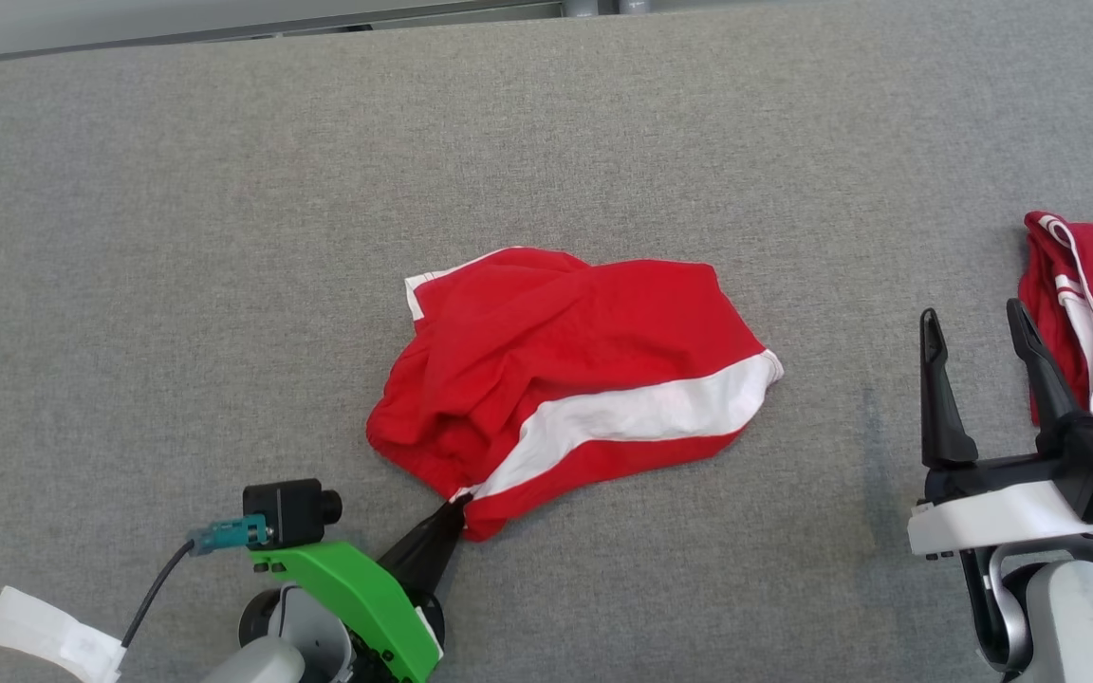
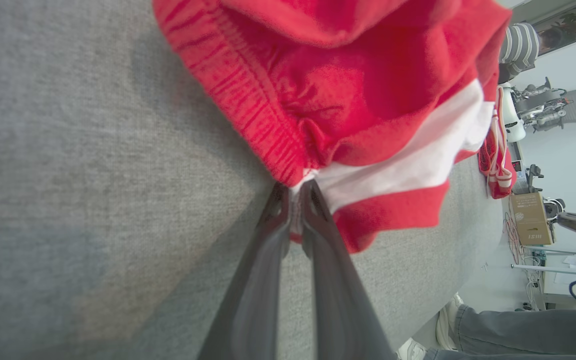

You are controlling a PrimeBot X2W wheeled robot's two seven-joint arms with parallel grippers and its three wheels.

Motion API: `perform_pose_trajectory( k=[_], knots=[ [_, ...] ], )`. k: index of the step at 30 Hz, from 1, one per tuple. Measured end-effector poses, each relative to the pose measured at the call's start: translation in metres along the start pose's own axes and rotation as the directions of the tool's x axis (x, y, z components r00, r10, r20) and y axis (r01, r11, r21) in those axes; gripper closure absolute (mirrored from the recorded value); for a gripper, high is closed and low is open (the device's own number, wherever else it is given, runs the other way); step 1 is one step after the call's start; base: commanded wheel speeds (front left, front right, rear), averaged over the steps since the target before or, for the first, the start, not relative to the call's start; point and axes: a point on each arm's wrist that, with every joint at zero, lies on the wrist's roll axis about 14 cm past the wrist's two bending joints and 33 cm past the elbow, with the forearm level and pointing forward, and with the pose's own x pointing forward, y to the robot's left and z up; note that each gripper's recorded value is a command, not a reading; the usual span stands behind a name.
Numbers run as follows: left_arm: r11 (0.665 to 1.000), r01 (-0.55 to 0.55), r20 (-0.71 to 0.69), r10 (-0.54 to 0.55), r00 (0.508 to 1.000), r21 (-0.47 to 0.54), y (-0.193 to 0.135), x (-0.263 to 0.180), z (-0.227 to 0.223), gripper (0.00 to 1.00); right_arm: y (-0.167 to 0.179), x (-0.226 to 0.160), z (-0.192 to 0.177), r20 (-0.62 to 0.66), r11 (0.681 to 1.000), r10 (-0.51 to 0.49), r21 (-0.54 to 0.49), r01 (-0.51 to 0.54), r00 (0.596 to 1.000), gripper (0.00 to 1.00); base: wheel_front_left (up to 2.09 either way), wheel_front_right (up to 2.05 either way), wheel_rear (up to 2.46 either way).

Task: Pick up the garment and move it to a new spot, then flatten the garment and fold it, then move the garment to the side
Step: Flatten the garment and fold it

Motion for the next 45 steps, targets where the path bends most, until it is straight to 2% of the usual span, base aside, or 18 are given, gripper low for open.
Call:
perform_pose_trajectory(
  k=[4,7,13,20,21,22,24,28,31,38,42,45],
  knots=[
    [0.999,-0.015,-0.012,0.015,1.000,0.031,0.006,-0.004,0.000,1.00,-0.001,0.000,-0.001,-0.001,1.000,-0.003,0.004,0.003,1.000,0.00,0.00,0.00,0.00],
    [0.993,-0.048,-0.013,0.049,0.999,0.110,0.016,-0.010,0.007,1.00,-0.001,0.000,0.000,0.000,1.000,-0.004,0.005,0.004,1.000,0.00,0.00,0.00,0.00],
    [0.947,-0.135,0.030,0.132,0.991,0.292,0.039,-0.032,0.051,1.00,0.001,0.001,0.000,0.001,1.000,0.002,0.009,-0.002,1.000,0.00,0.00,0.00,0.00],
    [0.915,-0.157,-0.030,0.181,0.983,0.373,0.049,-0.039,0.048,1.00,0.007,0.003,-0.005,-0.010,1.000,0.017,0.017,-0.017,1.000,0.00,0.00,0.00,0.00],
    [0.917,-0.154,-0.039,0.180,0.983,0.367,0.048,-0.038,0.045,0.90,0.007,0.003,-0.005,-0.011,1.000,0.018,0.017,-0.018,1.000,0.00,0.00,0.00,0.00],
    [0.920,-0.151,-0.044,0.179,0.983,0.362,0.048,-0.036,0.042,0.67,0.008,0.004,-0.006,-0.012,1.000,0.020,0.018,-0.020,1.000,0.00,0.00,0.00,0.00],
    [0.923,-0.151,-0.047,0.179,0.983,0.355,0.048,-0.034,0.039,0.00,0.008,0.004,-0.005,-0.011,1.000,0.020,0.018,-0.020,1.000,0.00,0.00,0.00,0.00],
    [0.922,-0.176,0.008,0.184,0.983,0.344,0.049,-0.032,0.047,0.00,0.005,0.002,-0.003,-0.006,1.000,0.013,0.006,-0.013,1.000,0.00,0.00,0.00,0.00],
    [0.928,-0.204,0.128,0.172,0.977,0.313,0.046,-0.035,0.066,0.00,0.003,0.001,0.003,0.008,1.000,0.010,-0.016,-0.010,1.000,0.00,0.00,0.00,0.00],
    [0.915,-0.264,0.319,0.163,0.934,0.306,0.043,-0.058,0.080,0.00,0.000,-0.008,0.023,0.055,0.999,0.005,-0.039,-0.003,0.998,0.00,0.00,0.00,0.00],
    [0.882,-0.324,0.405,0.172,0.898,0.342,0.045,-0.073,0.088,0.00,0.001,-0.016,0.030,0.073,0.999,0.009,-0.045,-0.005,0.997,0.00,0.00,0.00,0.00],
    [0.870,-0.386,0.507,0.194,0.840,0.306,0.046,-0.091,0.098,0.00,0.004,-0.027,0.030,0.062,0.999,0.018,-0.044,-0.016,0.998,0.00,0.00,0.00,0.00]
  ],
)
